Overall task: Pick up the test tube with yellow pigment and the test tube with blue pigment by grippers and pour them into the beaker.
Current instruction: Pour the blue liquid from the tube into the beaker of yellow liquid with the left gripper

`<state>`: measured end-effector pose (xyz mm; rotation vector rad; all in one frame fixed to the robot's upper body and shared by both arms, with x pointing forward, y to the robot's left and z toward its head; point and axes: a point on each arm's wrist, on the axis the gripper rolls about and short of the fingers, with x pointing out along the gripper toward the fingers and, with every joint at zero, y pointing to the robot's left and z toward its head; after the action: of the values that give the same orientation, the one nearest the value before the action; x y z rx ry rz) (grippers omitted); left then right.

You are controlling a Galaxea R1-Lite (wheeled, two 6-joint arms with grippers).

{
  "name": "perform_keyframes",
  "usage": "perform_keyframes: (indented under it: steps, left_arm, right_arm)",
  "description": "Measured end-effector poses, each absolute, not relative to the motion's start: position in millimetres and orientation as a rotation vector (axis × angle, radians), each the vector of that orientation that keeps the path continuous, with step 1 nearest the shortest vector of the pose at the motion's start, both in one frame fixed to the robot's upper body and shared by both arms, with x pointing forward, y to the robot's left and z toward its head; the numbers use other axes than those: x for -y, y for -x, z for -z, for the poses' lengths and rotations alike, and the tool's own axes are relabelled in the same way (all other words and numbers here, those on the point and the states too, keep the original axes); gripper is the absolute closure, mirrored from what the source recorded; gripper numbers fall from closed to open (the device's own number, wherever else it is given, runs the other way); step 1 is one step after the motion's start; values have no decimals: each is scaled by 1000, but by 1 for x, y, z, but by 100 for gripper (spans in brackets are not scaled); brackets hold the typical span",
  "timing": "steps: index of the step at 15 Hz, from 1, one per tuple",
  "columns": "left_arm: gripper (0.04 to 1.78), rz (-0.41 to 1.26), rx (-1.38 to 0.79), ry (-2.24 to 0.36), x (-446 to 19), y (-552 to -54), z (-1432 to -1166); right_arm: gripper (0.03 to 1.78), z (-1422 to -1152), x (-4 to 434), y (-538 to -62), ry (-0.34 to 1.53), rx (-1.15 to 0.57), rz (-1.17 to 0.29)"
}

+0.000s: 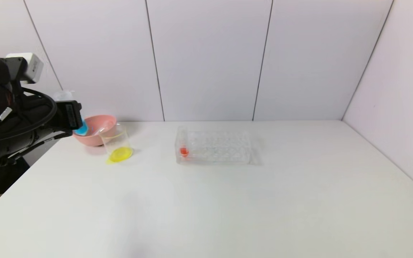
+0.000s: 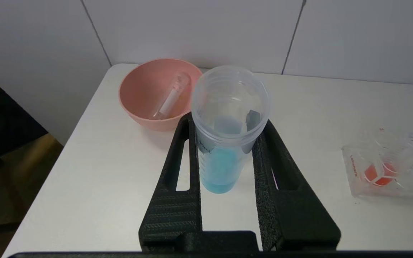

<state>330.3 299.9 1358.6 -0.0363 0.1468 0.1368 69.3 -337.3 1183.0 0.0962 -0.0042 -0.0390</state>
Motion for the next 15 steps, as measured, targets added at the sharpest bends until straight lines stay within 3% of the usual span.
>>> perform_keyframes:
  steps: [15]
  left_arm:
    - [138,-159,-188,47,-318,-341,-1346]
  right_arm:
    - [10,-1183,337,-69,-96,4,39]
